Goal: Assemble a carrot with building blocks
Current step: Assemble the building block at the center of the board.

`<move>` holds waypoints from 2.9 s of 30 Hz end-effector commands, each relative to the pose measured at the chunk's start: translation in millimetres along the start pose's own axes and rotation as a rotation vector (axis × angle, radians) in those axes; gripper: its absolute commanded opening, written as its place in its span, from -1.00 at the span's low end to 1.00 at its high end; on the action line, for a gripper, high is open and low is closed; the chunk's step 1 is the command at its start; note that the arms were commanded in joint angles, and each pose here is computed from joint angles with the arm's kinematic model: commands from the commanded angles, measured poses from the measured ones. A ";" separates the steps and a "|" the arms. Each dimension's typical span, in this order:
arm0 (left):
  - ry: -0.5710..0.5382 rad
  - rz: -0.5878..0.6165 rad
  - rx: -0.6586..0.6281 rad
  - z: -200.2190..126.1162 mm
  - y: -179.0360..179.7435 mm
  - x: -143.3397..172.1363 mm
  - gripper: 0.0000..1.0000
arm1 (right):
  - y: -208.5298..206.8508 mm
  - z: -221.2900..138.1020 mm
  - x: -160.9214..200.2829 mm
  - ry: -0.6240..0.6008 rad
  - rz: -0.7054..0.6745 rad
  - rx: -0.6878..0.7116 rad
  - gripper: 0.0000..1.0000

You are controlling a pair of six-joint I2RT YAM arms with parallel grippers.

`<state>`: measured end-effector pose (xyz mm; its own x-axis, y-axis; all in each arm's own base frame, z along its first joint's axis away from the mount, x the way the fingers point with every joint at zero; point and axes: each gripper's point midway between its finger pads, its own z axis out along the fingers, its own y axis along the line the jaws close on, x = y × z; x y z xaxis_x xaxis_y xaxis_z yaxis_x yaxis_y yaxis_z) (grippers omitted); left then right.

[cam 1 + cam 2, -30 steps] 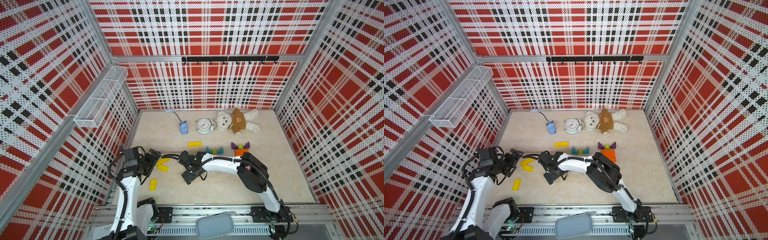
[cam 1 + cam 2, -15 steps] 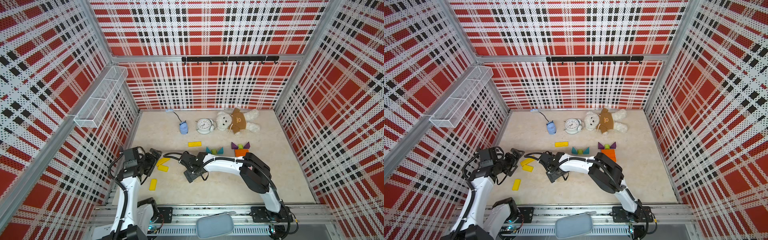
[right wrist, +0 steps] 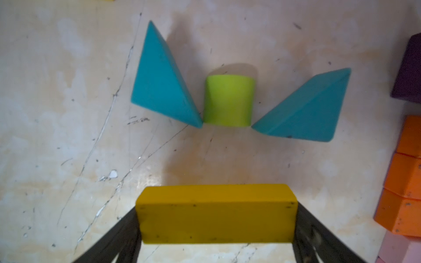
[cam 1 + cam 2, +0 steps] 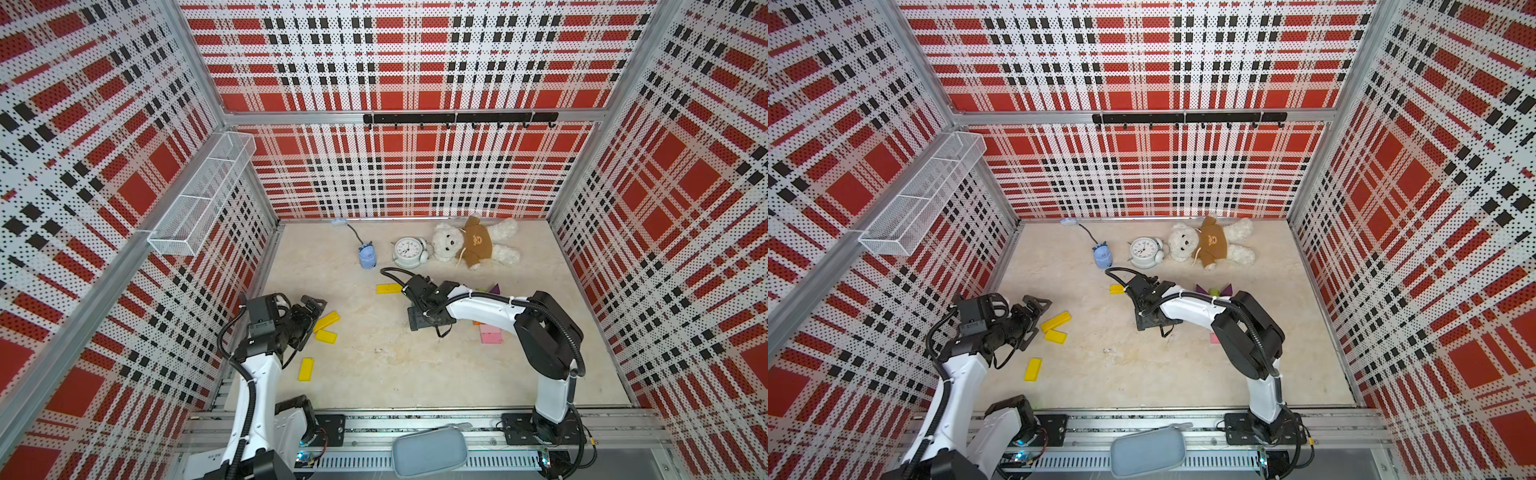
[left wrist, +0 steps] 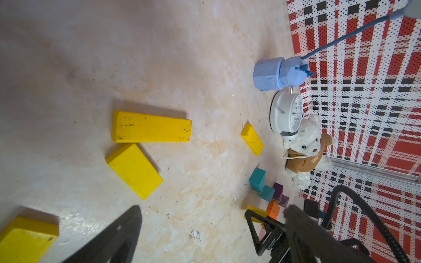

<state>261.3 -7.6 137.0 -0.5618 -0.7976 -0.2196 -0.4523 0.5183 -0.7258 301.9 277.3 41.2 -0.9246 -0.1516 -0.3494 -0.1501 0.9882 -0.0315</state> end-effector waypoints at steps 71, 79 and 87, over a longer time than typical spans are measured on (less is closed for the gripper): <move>0.044 0.022 0.087 5.6 -10.7 7.5 0.99 | -8.8 -2.2 -37.6 -0.059 0.158 -0.053 1.00; 0.065 0.057 0.119 6.5 -19.1 13.5 0.99 | -2.0 -56.4 -43.7 -0.166 0.091 -0.107 0.99; 0.080 0.072 0.152 7.3 -24.7 16.5 0.99 | 58.6 -75.9 -82.7 -0.258 -0.037 -0.184 1.00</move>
<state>266.4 -30.8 143.4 -0.6283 -0.7500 -0.2068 -0.3465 0.5077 -0.7888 327.5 331.0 142.2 -0.8250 -0.1195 -0.5523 -0.2325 0.9626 0.1389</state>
